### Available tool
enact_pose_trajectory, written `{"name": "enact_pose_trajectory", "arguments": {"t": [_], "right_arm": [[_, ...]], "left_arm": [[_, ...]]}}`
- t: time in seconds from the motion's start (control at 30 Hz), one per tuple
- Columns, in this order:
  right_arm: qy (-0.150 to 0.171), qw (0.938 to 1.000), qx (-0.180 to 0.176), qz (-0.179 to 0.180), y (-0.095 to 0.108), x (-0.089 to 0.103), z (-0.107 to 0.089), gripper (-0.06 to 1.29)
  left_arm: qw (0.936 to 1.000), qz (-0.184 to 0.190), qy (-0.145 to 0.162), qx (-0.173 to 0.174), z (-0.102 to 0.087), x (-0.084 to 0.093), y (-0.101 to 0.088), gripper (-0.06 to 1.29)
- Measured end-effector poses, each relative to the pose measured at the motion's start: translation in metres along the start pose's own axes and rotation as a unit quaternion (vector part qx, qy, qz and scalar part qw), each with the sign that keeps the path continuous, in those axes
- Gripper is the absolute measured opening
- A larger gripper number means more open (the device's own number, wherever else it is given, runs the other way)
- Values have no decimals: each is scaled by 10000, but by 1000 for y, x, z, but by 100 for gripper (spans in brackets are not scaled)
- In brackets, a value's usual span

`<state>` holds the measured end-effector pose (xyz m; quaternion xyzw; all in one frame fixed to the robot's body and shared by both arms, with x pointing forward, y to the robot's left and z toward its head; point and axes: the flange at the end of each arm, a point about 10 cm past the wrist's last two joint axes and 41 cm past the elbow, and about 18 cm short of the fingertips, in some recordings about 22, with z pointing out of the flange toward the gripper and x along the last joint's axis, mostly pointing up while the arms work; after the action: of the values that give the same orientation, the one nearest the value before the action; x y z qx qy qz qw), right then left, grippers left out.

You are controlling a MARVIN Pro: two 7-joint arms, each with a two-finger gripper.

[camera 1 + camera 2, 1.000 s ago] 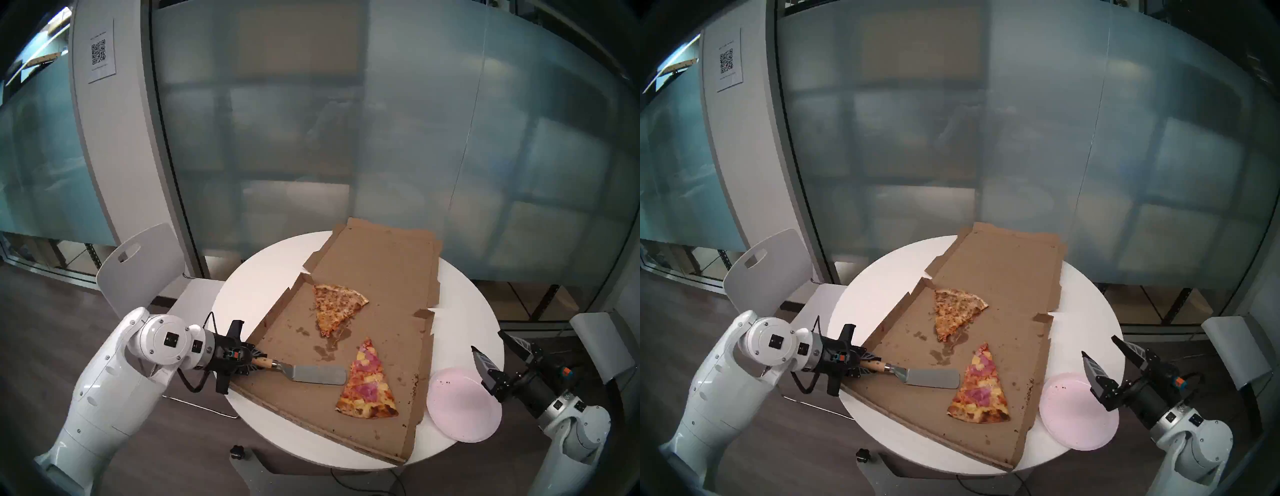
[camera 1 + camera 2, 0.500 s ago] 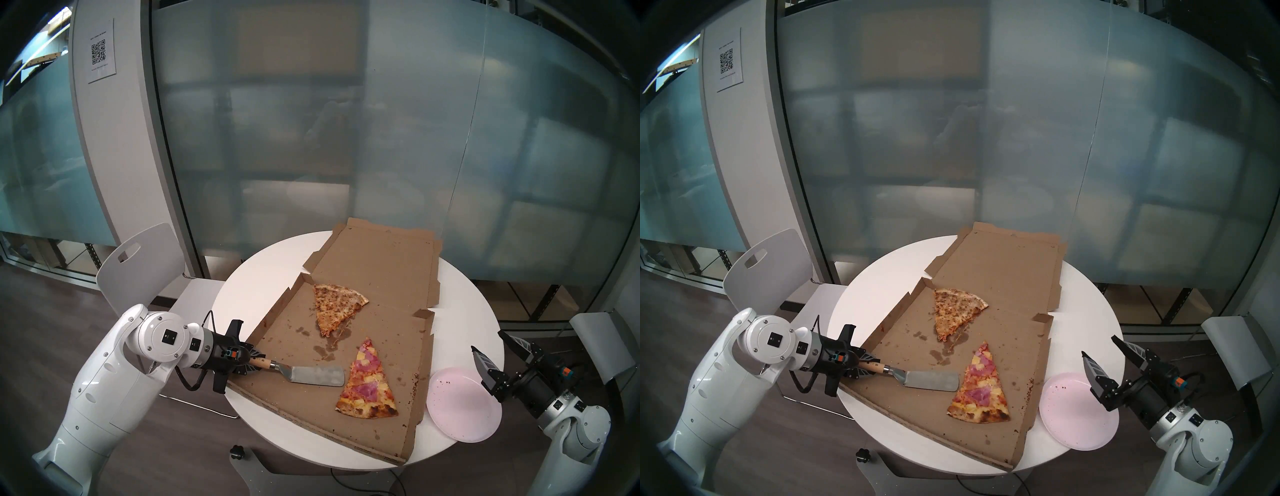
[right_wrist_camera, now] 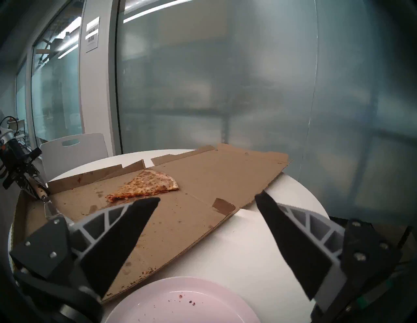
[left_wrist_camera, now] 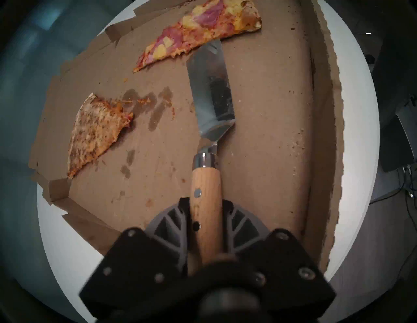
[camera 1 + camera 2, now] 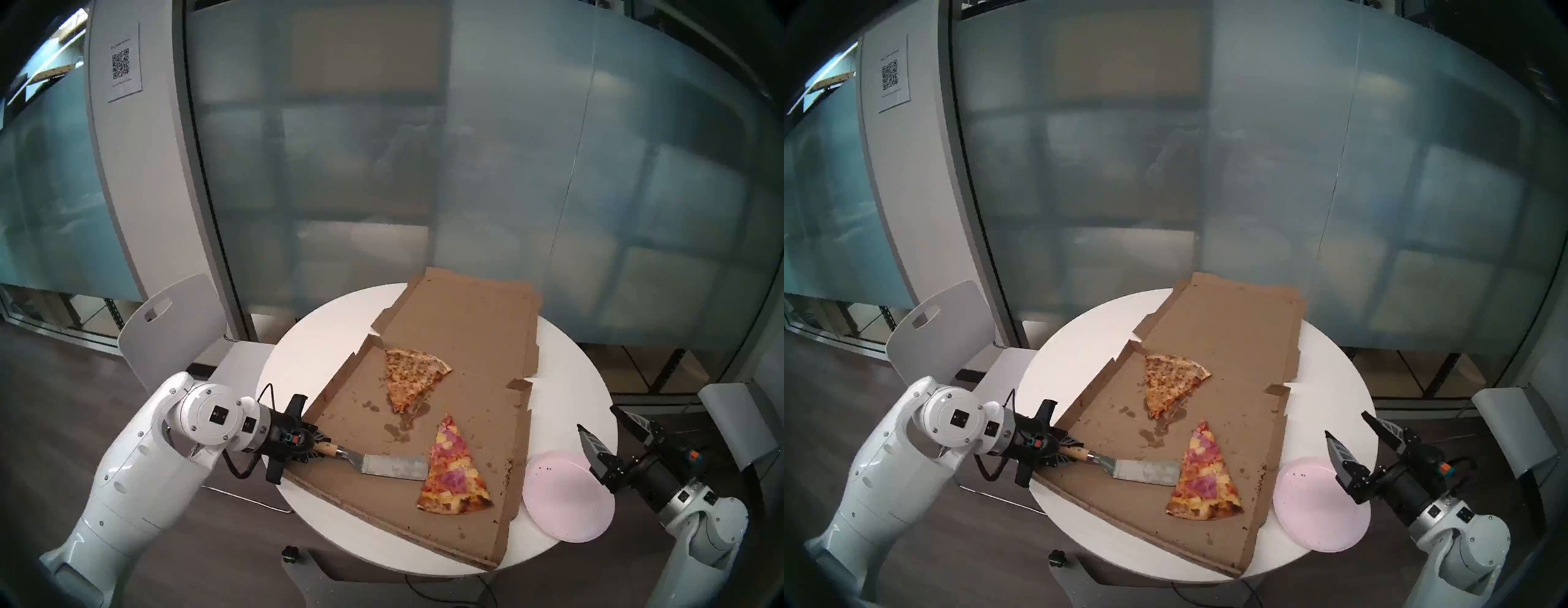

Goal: Put pizza slice onto the plate

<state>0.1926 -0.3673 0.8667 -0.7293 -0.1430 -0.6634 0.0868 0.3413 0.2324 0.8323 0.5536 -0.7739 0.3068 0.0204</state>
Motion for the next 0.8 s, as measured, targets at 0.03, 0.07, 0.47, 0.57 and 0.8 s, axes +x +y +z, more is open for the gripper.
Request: {"name": "enact_pose_trajectory", "arguments": {"t": [0.03,0.07,0.47,0.57,0.8], "right_arm": [[0,10000,0,0,0,0,0,123],[1,10000,0,0,0,0,0,123],[1,10000,-1,1,0,0,0,123],[1,10000,-1,1,0,0,0,123],[1,10000,-1,0,0,0,0,123]], "left_arm": [[10000,13,-12,5,0,0,-1,24],[10000,29,-27,12,-1,-1,-1,24],[9996,252,-127,-10,-6,-7,-7,23],[9994,305,-135,-46,-6,-7,-6,23],[9987,472,-174,-53,-7,-6,-4,23]]}}
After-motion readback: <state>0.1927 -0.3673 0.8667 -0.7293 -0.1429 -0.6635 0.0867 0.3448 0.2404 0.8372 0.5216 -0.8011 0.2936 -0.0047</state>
